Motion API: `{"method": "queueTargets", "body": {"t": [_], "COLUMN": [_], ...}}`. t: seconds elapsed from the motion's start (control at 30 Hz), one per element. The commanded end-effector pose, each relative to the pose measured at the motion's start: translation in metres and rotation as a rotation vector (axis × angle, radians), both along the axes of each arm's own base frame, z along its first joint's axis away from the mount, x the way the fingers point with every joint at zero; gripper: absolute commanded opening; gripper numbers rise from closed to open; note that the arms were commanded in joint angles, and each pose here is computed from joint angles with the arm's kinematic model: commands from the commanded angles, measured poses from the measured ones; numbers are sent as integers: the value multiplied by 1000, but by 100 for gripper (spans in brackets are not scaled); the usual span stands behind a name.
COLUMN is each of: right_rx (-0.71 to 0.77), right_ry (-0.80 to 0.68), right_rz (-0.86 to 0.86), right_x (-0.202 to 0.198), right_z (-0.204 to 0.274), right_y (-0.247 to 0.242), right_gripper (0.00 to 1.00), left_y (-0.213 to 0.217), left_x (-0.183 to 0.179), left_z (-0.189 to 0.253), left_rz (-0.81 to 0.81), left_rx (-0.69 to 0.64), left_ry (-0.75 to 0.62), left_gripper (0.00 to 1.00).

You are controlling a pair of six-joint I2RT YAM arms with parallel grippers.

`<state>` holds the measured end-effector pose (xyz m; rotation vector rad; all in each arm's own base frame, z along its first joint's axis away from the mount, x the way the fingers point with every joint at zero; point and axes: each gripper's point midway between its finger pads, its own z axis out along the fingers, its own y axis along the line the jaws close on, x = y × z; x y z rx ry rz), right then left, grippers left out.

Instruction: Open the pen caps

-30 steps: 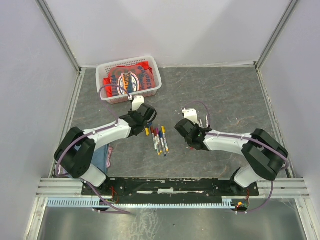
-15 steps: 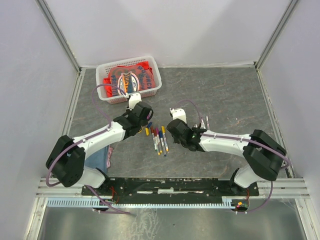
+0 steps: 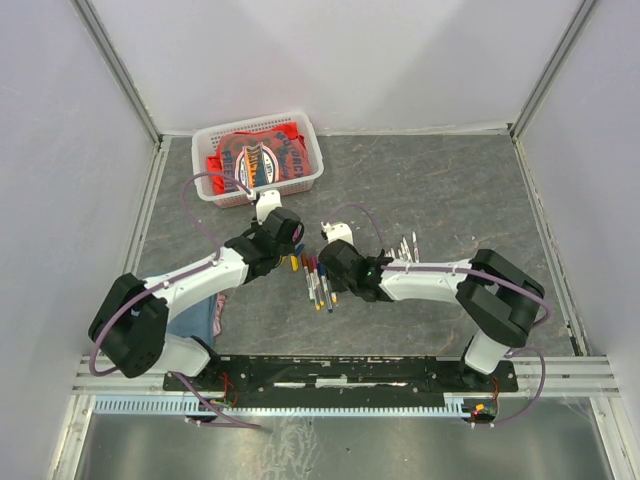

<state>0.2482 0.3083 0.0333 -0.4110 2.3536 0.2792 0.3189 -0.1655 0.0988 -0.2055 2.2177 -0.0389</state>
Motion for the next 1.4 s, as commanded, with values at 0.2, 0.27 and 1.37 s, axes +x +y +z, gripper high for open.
{"method": "queueTargets", "body": {"t": [0.2,0.27,1.37], "right_rx": [32,11,-75], "right_ry": [-9,-10,69], "right_rz": [-1,-11,-195], "right_x": [8,9,-6], "right_z": [4,1,-34], "right_y": [24,21,-6], "right_gripper": [43,43,1], "left_y": [-10,-10,-39], "left_x": [4,4,-6], "left_z": [20,21,11], "left_rz": [-15,-16,-129], "left_rx": [-78,-81,-215], "left_ry": [-69,-74,-3], "left_gripper": [44,44,54]}}
